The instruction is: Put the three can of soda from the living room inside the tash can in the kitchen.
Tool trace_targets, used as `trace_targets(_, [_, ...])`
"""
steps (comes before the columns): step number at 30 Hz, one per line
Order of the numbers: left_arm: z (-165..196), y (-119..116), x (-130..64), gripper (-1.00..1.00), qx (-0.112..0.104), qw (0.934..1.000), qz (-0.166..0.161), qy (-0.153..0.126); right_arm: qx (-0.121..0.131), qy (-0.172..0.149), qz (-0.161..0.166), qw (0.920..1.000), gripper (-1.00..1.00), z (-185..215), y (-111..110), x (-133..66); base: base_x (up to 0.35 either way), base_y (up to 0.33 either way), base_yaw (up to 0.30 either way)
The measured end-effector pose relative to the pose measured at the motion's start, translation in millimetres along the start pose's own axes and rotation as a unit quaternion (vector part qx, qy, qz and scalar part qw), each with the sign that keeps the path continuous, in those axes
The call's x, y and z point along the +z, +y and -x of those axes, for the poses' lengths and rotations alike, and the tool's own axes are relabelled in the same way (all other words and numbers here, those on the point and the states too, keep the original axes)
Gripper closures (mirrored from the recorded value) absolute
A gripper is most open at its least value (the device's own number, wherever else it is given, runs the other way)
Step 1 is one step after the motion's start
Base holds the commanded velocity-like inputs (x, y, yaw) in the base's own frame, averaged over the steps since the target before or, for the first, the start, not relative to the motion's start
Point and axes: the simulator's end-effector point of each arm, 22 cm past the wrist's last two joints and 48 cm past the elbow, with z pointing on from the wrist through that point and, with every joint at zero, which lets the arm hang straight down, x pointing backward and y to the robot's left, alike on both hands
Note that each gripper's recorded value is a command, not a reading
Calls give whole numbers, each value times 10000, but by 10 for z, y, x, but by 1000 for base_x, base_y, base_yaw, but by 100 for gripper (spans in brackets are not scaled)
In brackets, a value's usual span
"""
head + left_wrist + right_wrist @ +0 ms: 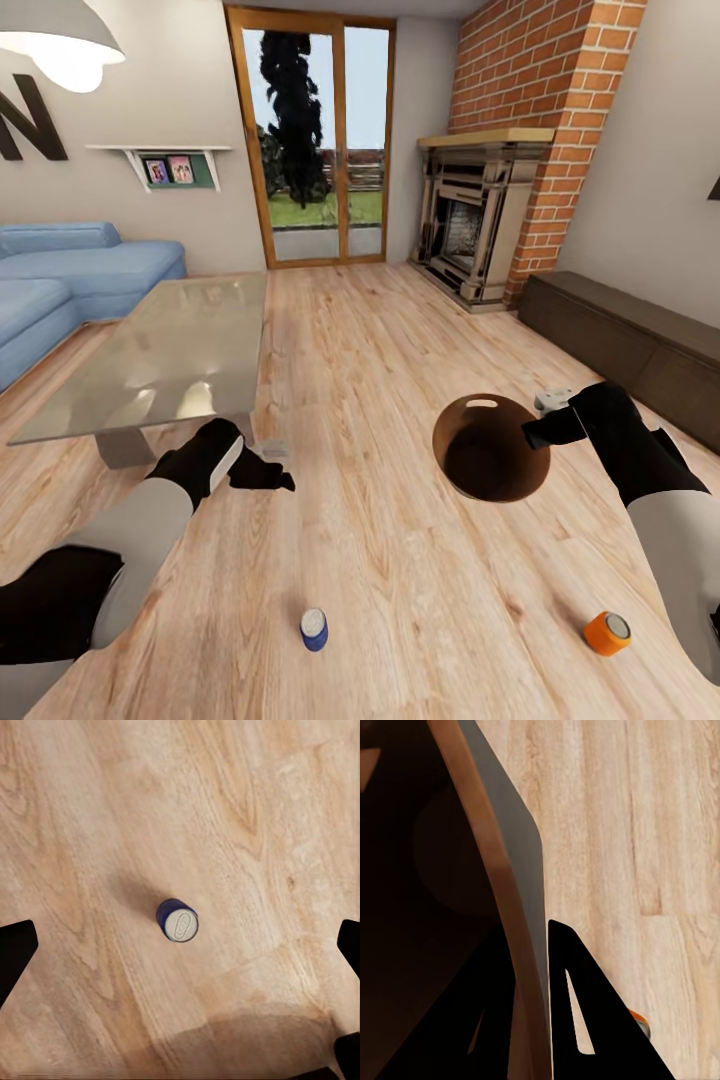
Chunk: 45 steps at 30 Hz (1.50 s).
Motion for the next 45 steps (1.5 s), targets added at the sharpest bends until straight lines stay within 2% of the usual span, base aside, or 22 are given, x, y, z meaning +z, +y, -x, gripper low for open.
trace_targets(6, [-83, 15, 87, -100, -28, 9999, 6, 121, 20, -2, -13, 10000, 100, -88, -12, 83, 0, 0, 0])
trace_targets(11, [-154, 38, 201, -100, -23, 9999, 19, 137, -2, -93, -218, 9997, 100, -59, -193, 64, 0, 0, 0])
trace_targets(15, [-238, 55, 322, -100, -30, 9999, 16, 157, 84, -207, -144, 9996, 100, 2, -196, 49, 0, 0, 0])
trace_targets(19, [-360, 85, 477, -100, -51, 9998, 24, 204, 47, -266, -266, 9993, 100, 16, -272, 53, 0, 0, 0])
trace_targets(32, [-634, 165, 816, -100, -119, 9994, 41, 335, 63, -272, -240, 9993, 100, -170, -222, 247, 0, 0, 0])
trace_targets(38, [-703, 114, 946, -100, -80, 9993, 26, 358, 31, -249, -323, 9992, 100, -273, -239, 338, 0, 0, 0])
trace_targets(40, [-738, 102, 980, -100, -82, 9991, 25, 409, 19, -247, -346, 9991, 100, -305, -242, 368, 0, 0, 0])
trace_targets(44, [-895, -44, 1039, -100, -116, 9971, -65, 751, 45, -250, -303, 9992, 100, -367, -208, 431, 0, 0, 0])
trace_targets(45, [-905, -56, 1058, -100, -106, 9970, -71, 758, 39, -249, -314, 9992, 100, -383, -209, 447, 0, 0, 0])
